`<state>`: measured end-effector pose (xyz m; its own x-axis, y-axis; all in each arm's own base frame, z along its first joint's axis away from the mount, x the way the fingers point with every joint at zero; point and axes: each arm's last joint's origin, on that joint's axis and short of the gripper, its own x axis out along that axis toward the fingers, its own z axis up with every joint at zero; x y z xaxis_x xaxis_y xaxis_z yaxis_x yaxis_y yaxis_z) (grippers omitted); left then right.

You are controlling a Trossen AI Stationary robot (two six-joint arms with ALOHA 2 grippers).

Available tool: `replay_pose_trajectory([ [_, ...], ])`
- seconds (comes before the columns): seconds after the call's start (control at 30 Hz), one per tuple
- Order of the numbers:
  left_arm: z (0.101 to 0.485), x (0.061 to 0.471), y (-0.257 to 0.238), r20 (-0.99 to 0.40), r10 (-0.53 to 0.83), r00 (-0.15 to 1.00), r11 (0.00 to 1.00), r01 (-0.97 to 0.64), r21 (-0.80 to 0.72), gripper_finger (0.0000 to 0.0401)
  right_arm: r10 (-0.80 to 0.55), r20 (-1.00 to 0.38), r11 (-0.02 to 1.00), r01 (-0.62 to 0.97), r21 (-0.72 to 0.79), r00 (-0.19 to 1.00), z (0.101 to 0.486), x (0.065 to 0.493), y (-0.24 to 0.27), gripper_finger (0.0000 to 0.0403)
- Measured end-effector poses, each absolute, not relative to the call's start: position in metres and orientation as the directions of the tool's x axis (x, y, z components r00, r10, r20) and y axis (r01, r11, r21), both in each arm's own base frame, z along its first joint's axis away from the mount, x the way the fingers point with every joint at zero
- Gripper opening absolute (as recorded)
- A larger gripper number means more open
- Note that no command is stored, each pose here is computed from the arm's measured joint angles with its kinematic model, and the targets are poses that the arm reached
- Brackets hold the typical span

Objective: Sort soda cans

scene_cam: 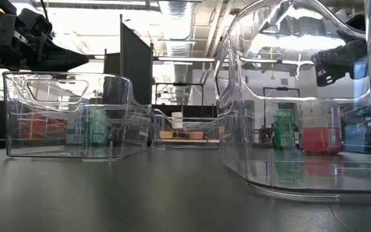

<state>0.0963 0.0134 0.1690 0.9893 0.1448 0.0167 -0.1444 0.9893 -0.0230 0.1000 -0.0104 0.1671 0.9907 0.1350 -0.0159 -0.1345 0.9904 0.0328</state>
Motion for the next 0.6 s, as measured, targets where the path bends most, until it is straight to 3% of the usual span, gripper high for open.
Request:
replay_pose_trajectory([
  [0.2,0.169,0.096,0.013,0.016,0.145,0.989,0.989,-0.145,-0.023,0.0007,0.134,-0.016,0.991,-0.134,0.029,0.991,0.167,0.100,-0.010,0.0035],
  [0.3,0.169,0.096,0.013,0.017,0.145,0.989,0.989,-0.144,-0.023,0.0007,0.131,0.023,0.989,-0.129,-0.075,0.991,0.170,0.100,-0.011,0.0035],
  [0.4,0.169,0.096,0.013,0.017,0.145,0.989,0.989,-0.144,-0.023,0.0007,0.122,0.213,0.987,-0.096,-0.132,0.969,0.189,0.098,-0.011,0.0035],
  [0.6,0.169,0.096,0.013,0.016,0.145,0.989,0.989,-0.145,-0.023,0.0007,0.088,0.540,0.992,-0.125,0.032,0.837,0.222,0.084,-0.010,0.0035],
])
